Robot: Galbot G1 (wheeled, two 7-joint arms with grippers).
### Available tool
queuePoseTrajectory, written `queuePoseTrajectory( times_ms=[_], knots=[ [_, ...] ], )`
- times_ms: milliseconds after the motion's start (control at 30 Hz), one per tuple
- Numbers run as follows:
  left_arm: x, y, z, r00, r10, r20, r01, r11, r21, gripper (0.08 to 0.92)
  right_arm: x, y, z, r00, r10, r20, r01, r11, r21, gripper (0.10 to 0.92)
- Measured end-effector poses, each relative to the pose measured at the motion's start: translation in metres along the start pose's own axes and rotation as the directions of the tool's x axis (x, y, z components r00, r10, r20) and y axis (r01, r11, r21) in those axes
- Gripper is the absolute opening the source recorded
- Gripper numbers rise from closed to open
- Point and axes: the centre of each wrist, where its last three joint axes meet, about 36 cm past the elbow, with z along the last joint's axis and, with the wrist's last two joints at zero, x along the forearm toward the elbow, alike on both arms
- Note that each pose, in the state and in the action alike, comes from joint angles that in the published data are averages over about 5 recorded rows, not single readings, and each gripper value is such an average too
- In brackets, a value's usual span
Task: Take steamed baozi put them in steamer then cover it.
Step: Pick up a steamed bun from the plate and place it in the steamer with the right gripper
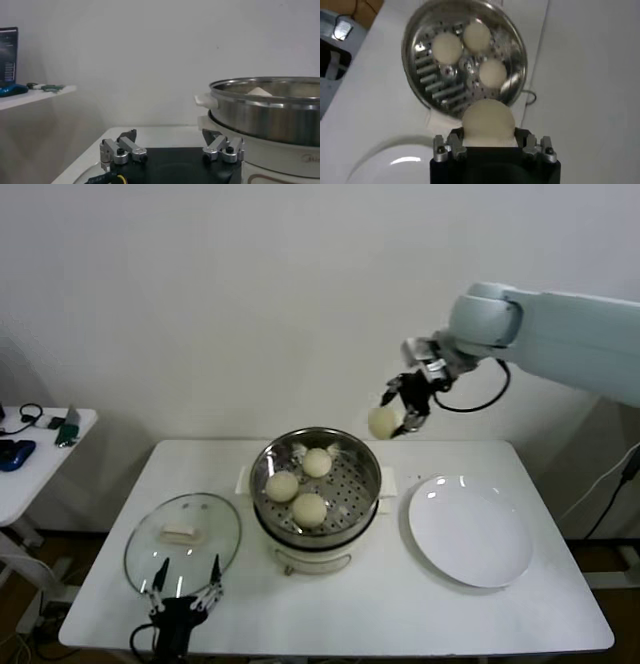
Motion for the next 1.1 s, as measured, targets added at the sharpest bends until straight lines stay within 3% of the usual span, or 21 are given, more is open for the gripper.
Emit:
queuePoseTrajectory(
  times_ms=[267,933,1100],
  knots=[
    [0.001,0.004,-0.001,1.0000,-0.006,-0.001,0.006,1.000,-0.004,0.823,-0.061,0.009,-0.042,0.998,-0.059,-0.032,0.060,0.997,0.044,0.670],
    [-0.001,0.005,0.001,0.9999,-0.008,-0.008,0.008,1.000,-0.004,0.823,-0.170,0.023,-0.036,0.990,-0.090,-0.106,0.095,0.995,0.041,0.683],
    [-0.001,0.006,0.001,0.9999,-0.011,-0.008,0.011,1.000,-0.004,0.823,-0.176,0.021,-0.038,0.991,-0.089,-0.103,0.094,0.995,0.043,0.755]
  ],
)
